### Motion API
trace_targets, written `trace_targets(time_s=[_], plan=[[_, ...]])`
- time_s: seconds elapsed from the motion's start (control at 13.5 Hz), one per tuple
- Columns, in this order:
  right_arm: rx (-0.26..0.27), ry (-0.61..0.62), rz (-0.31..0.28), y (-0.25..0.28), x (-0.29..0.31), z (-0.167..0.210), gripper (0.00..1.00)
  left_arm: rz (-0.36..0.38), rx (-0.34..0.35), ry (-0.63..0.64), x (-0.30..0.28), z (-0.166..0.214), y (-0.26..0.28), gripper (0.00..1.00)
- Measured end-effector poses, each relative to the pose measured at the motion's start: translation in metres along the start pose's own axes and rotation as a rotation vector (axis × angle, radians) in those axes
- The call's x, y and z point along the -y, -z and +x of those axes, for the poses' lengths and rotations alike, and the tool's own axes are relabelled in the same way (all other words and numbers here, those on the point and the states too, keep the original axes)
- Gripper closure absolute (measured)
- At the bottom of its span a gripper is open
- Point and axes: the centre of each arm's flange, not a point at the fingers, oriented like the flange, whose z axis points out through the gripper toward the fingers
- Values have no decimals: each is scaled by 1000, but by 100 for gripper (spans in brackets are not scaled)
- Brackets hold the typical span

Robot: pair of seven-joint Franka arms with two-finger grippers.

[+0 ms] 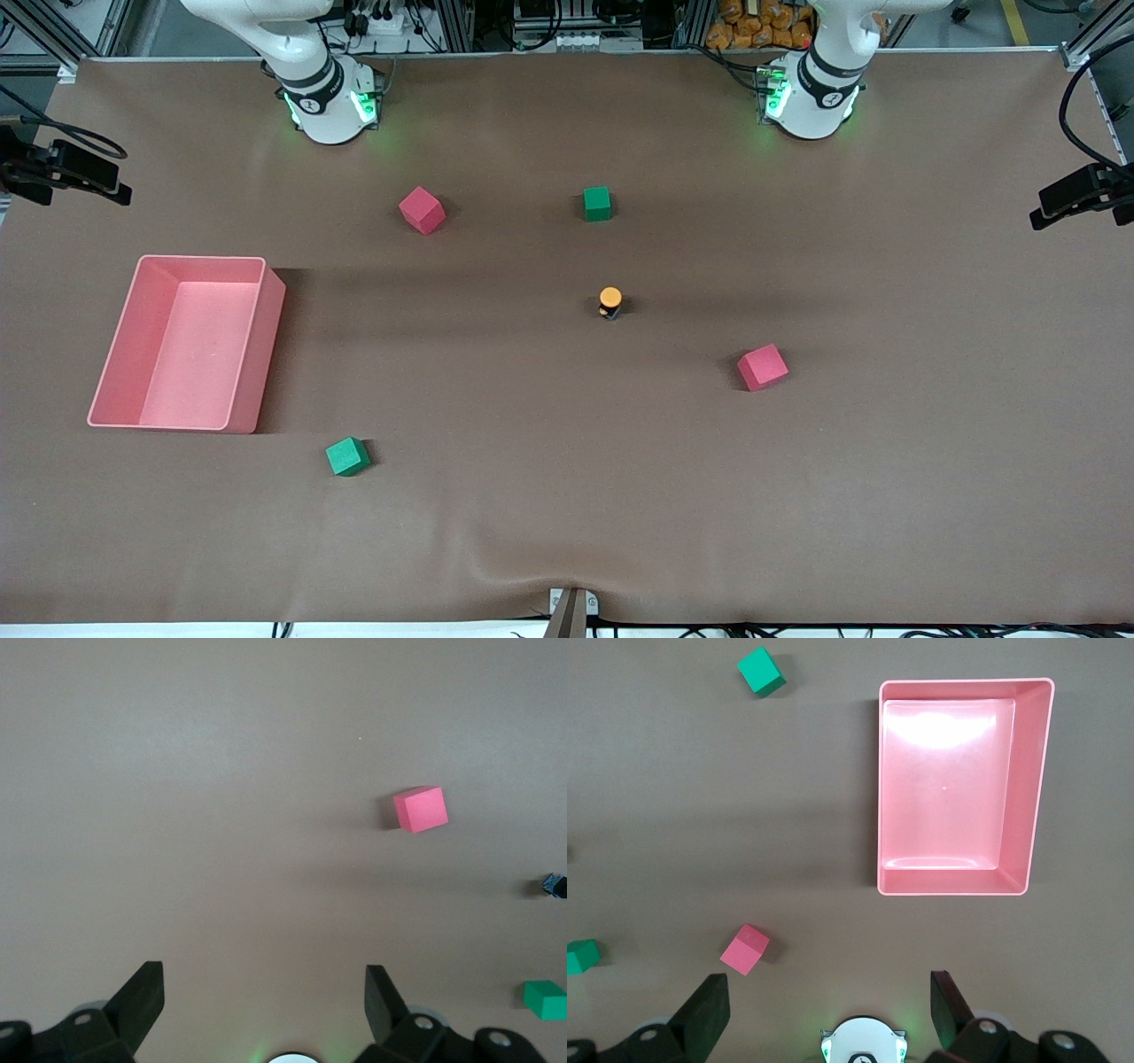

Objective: Place and upright button with both arms

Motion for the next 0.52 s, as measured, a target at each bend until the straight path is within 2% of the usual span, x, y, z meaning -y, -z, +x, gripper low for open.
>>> trace_targets(time_s=[0.52], plan=[[0,0,0,0,0,0,0,5,0,0,0,0,0,0]])
